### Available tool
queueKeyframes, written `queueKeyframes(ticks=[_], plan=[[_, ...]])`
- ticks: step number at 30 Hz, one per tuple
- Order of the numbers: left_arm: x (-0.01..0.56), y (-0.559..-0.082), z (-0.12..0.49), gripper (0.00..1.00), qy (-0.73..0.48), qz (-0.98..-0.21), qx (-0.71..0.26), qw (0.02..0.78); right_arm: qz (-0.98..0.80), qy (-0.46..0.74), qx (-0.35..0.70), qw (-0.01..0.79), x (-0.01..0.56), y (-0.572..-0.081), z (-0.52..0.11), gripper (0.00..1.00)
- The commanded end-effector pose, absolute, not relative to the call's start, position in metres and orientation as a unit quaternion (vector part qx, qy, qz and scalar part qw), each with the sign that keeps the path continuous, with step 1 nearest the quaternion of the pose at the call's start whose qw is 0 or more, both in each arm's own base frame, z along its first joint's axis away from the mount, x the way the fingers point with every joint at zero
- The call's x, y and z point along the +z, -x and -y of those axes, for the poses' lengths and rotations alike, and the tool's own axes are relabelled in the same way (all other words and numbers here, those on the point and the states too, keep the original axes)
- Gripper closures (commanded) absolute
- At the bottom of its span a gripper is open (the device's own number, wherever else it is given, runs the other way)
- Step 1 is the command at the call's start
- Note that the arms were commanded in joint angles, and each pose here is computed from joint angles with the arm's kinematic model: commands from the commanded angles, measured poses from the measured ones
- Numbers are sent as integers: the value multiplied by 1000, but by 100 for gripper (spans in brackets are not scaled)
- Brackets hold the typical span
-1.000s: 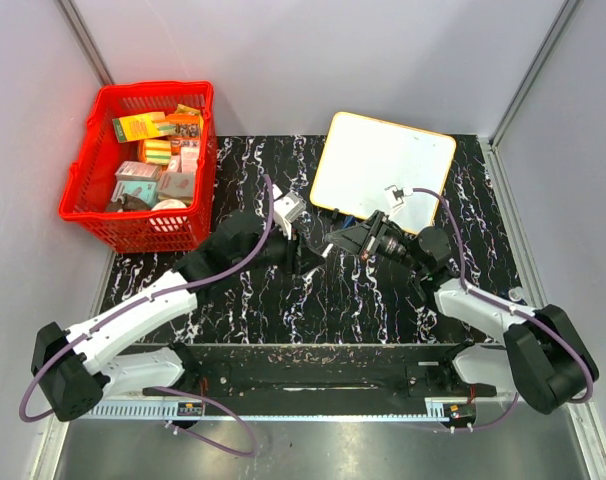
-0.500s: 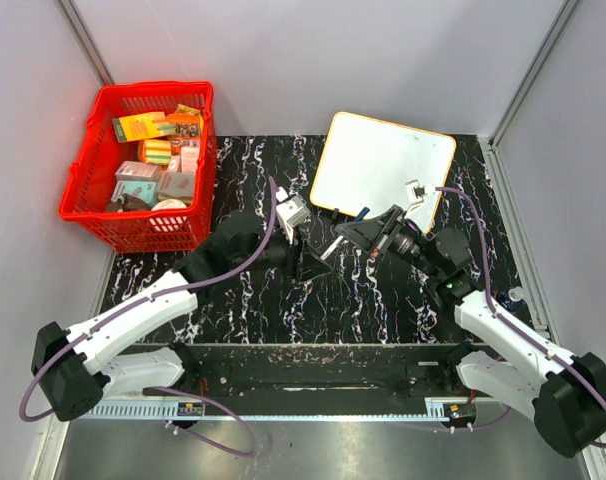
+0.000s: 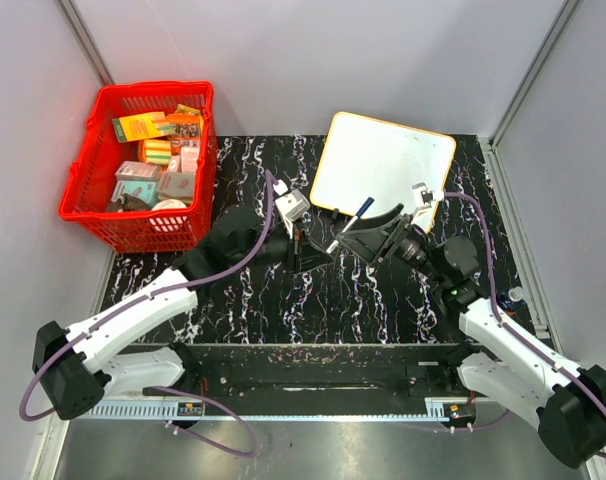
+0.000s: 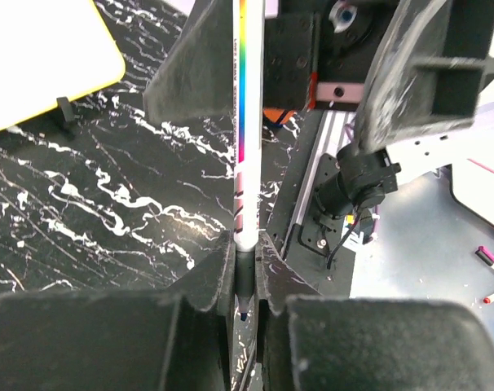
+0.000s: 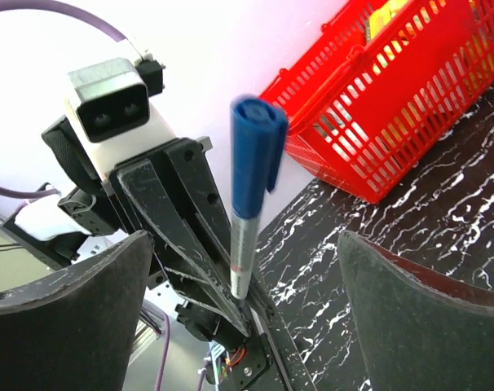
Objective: Write a sentence on the whiteboard
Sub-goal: Pass from the right arm to the left
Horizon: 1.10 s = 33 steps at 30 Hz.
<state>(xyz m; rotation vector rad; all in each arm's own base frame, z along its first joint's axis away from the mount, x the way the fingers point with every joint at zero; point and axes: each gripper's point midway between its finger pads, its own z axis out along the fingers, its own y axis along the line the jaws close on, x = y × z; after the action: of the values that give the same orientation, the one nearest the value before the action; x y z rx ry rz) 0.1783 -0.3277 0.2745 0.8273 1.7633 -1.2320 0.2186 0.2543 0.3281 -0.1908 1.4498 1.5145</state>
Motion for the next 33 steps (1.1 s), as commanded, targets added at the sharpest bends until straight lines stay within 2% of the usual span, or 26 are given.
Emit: queueKeyframes(ticks=[1,5,6,8,11,12,15,19,23,25,26,28,30,33], plan=[[331,-177,338,100,-347,-633,-525,450,-541,112,654,516,354,-198,-255,0],[337,-171,340,100,-359,-620,-537,446,-522,124,665,520,364,-190,-257,8],[338,-169,340,100,-361,-617,-541,443,-520,126,666,520,366,-190,-257,17],[338,-168,340,100,-362,-617,-543,441,-514,131,671,518,367,-187,-259,27],[338,-166,340,100,-367,-614,-544,439,-511,133,676,514,368,-187,-261,62],[336,-165,340,100,-367,-615,-545,436,-512,134,676,512,368,-186,-262,66],[335,-163,341,100,-367,-612,-550,433,-509,140,678,512,369,-184,-263,71],[336,-163,340,100,-368,-610,-550,435,-516,146,675,506,366,-183,-264,100],[340,-164,339,100,-367,-608,-548,442,-520,148,669,510,364,-185,-264,100],[340,-167,338,100,-364,-611,-545,445,-529,145,666,505,361,-187,-266,82],[340,-167,338,100,-364,-610,-546,445,-531,143,667,502,359,-187,-266,59],[342,-167,337,100,-365,-608,-547,445,-530,141,669,502,359,-187,-265,45],[342,-167,337,100,-366,-607,-548,445,-531,138,669,500,355,-187,-265,42],[342,-166,337,100,-366,-606,-549,444,-530,133,668,505,354,-187,-263,45]])
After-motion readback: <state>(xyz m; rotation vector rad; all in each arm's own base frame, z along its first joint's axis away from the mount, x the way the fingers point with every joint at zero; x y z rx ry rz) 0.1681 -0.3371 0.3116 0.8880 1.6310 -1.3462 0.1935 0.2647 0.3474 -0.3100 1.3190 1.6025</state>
